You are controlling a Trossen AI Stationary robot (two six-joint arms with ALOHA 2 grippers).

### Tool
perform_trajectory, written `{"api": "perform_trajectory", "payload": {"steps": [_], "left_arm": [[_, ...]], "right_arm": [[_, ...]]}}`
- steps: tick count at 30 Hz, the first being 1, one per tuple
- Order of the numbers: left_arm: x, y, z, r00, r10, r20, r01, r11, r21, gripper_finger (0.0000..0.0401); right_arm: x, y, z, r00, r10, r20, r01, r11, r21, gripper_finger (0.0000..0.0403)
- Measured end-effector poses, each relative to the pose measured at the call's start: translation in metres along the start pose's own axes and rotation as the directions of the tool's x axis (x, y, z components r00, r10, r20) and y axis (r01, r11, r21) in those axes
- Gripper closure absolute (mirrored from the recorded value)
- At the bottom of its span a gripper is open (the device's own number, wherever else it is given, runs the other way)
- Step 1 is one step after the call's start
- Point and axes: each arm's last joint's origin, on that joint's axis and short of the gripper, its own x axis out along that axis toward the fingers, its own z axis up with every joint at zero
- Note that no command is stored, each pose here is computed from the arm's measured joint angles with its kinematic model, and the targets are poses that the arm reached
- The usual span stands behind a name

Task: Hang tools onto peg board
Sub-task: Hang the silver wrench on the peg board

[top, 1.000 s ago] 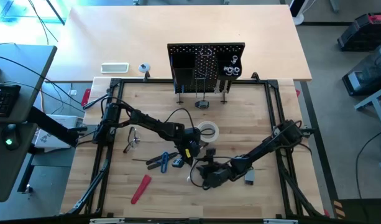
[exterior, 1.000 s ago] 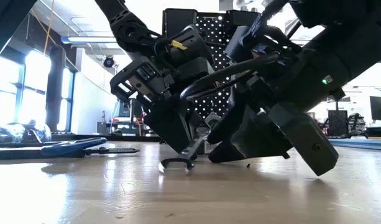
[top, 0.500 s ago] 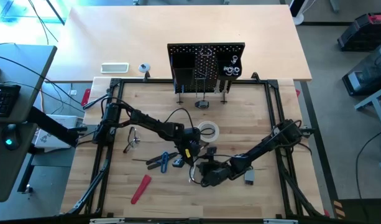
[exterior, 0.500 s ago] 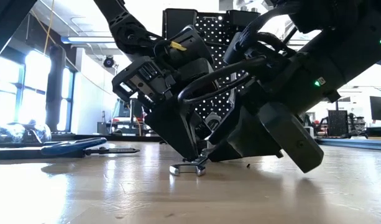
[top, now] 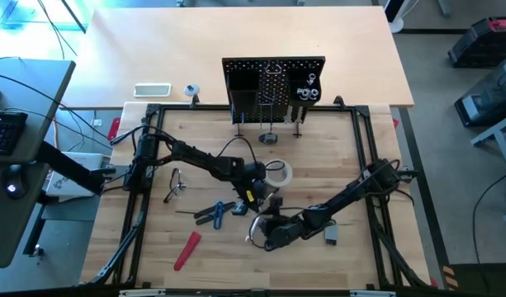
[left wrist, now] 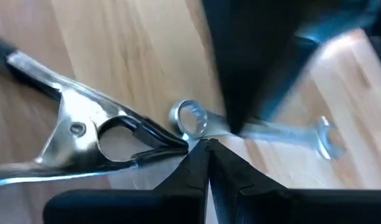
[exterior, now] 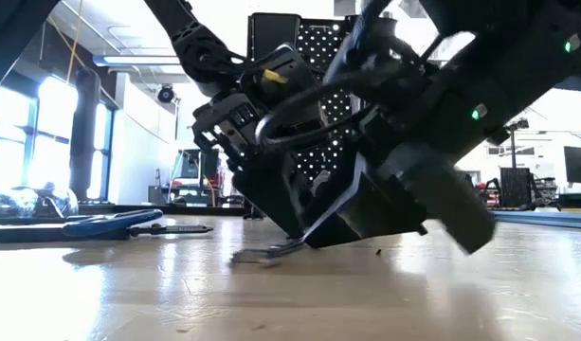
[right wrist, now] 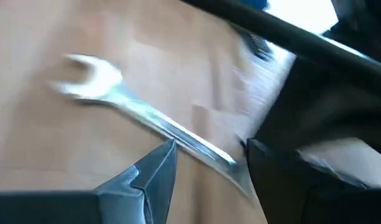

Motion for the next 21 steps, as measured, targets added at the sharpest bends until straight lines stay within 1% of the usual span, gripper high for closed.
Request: {"api": "perform_trajectory", "payload": {"steps": [5, 12, 14, 16, 19, 21], "left_arm": [[0.010, -0.006, 0.002, 1.000, 0.028, 0.008, -0.028, 0.998, 0.059, 0.0401], [0.012, -0.005, 0.007, 0.997, 0.028, 0.067, -0.034, 0.996, 0.086, 0.0401], [0.012, -0.005, 0.007, 0.997, 0.034, 0.063, -0.040, 0.996, 0.085, 0.0401], [0.008, -0.006, 0.007, 0.998, 0.044, 0.041, -0.047, 0.996, 0.070, 0.0401], [-0.005, -0.007, 0.005, 0.996, 0.086, -0.017, -0.085, 0.995, 0.056, 0.0401], [-0.015, -0.009, 0.007, 0.995, 0.101, -0.027, -0.099, 0.994, 0.050, 0.0401]], "right_arm": [[-0.001, 0.002, 0.007, 0.999, 0.030, 0.019, -0.030, 0.999, -0.024, 0.0210], [0.000, 0.001, 0.009, 0.999, 0.028, 0.042, -0.027, 0.999, -0.020, 0.0210], [0.000, 0.001, 0.009, 0.999, 0.027, 0.038, -0.027, 1.000, -0.016, 0.0210], [-0.004, 0.002, 0.007, 1.000, 0.026, 0.012, -0.026, 1.000, -0.016, 0.0210], [-0.013, 0.002, 0.007, 1.000, 0.007, -0.016, -0.007, 1.000, 0.005, 0.0210], [-0.019, 0.001, 0.007, 0.999, 0.009, -0.041, -0.008, 1.000, 0.024, 0.0210]]}}
